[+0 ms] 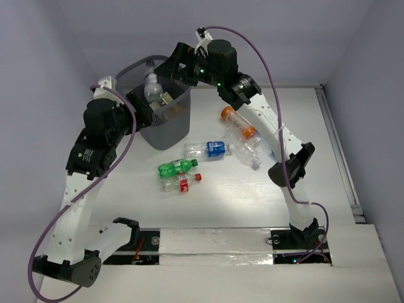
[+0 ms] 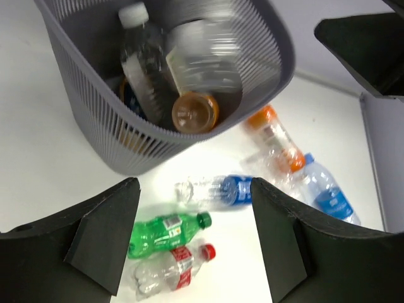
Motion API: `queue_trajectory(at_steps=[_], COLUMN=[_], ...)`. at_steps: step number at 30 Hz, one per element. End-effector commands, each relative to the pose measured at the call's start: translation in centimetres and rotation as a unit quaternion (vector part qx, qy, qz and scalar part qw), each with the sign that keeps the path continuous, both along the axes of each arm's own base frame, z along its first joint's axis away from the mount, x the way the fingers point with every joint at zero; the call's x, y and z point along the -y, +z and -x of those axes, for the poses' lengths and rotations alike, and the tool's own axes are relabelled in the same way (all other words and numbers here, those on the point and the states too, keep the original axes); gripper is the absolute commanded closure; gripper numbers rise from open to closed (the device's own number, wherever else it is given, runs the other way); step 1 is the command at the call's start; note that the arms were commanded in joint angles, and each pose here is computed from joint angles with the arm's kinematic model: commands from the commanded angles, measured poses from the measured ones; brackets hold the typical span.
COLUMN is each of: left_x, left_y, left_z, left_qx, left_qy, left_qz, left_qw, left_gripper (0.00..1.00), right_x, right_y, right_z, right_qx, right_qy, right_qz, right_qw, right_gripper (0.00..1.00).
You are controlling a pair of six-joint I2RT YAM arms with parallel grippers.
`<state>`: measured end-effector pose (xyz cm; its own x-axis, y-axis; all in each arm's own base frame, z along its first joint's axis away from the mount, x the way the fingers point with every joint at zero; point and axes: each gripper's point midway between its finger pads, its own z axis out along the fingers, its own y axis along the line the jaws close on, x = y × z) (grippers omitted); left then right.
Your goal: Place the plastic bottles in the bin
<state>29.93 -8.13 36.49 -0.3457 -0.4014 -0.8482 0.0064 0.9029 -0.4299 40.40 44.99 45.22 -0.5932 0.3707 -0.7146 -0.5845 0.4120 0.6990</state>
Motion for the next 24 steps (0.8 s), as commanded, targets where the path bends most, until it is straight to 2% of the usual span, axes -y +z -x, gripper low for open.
queue_trajectory(at_steps=[1, 4, 5, 6, 7, 8, 9, 10, 11, 12, 13, 14, 16, 17, 18, 20, 21, 22, 24], left_x=[1.1, 2.1, 2.7, 3.4, 4.2, 5.0, 7.0, 7.6, 8.4, 10.2, 10.4, 10.8, 11.6, 12.2, 12.2, 11.5, 11.1, 10.5, 9.7], left_y=[-1.8, -3.1, -3.2, -3.7, -3.9, -3.9, -4.6, -5.2, -6.1, -7.9, -9.3, -10.8, -14.3, -15.5, -16.2, -17.3, -17.9, -18.3, -19.4], left_z=[0.4, 0.4, 0.4, 0.3, 0.4, 0.4, 0.9, 0.9, 1.2, 1.6, 1.5, 1.8, 1.9, 1.8, 1.8, 1.6, 1.7, 1.5, 1.8], left_qx=[-0.022, -0.032, -0.03, -0.036, -0.035, -0.029, -0.036, -0.039, -0.052, -0.076, -0.094, -0.117, -0.154, -0.165, -0.173, -0.188, -0.193, -0.195, -0.215], left_qy=[-0.03, -0.054, -0.067, -0.08, -0.096, -0.108, -0.14, -0.143, -0.154, -0.18, -0.176, -0.182, -0.192, -0.198, -0.196, -0.177, -0.17, -0.153, -0.142], left_qz=[0.009, 0.02, 0.022, 0.021, 0.018, 0.012, -0.004, -0.02, -0.035, -0.056, -0.073, -0.087, -0.111, -0.119, -0.121, -0.134, -0.14, -0.151, -0.164], left_qw=[0.999, 0.998, 0.997, 0.996, 0.995, 0.994, 0.989, 0.989, 0.986, 0.979, 0.977, 0.972, 0.963, 0.959, 0.958, 0.957, 0.956, 0.957, 0.952], left_gripper=[0.33, 0.36, 0.39, 0.45, 0.48, 0.52, 0.64, 0.67, 0.69, 0.72, 0.75, 0.78, 0.84, 0.87, 0.89, 0.9, 0.9, 0.89, 0.8], right_x=[1.7, 3.4, 4.1, 5.0, 5.4, 7.6, 8.3, 8.7, 9.9, 11.8, 13.2, 14.1, 17.3, 18.9, 19.8, 21.0, 21.3, 21.5, 21.7], right_y=[4.0, 4.5, 4.6, 4.5, 1.0, 3.3, 3.3, -2.0, -3.3, -1.8, -3.5, -8.8, -10.6, -15.0, -16.5, -18.3, -21.0, -21.0, -22.1], right_z=[1.9, 2.7, 3.0, 3.3, 2.7, 4.9, 5.4, 5.6, 6.1, 8.1, 8.3, 8.8, 10.3, 10.6, 11.2, 12.9, 13.8, 14.7, 15.4], right_qx=[0.028, 0.047, 0.051, 0.064, 0.041, 0.064, 0.081, 0.047, 0.041, 0.059, 0.049, 0.014, -0.002, -0.037, -0.057, -0.076, -0.098, -0.099, -0.106], right_qy=[-0.012, -0.029, -0.037, -0.046, -0.062, -0.069, -0.072, -0.071, -0.077, -0.082, -0.099, -0.103, -0.126, -0.133, -0.135, -0.129, -0.122, -0.113, -0.112], right_qz=[-0.031, -0.007, 0.004, 0.02, 0.054, 0.041, 0.037, 0.076, 0.084, 0.07, 0.083, 0.124, 0.133, 0.161, 0.165, 0.167, 0.179, 0.169, 0.161], right_qw=[0.999, 0.998, 0.998, 0.997, 0.996, 0.995, 0.993, 0.993, 0.993, 0.992, 0.99, 0.987, 0.983, 0.977, 0.975, 0.975, 0.971, 0.974, 0.975], right_gripper=[0.0, 0.01, 0.11, 0.21, 0.39, 0.71, 0.82, 0.89, 0.96, 0.96, 0.97, 0.97, 0.98, 0.99, 1.0, 1.0, 0.99, 0.99, 0.98])
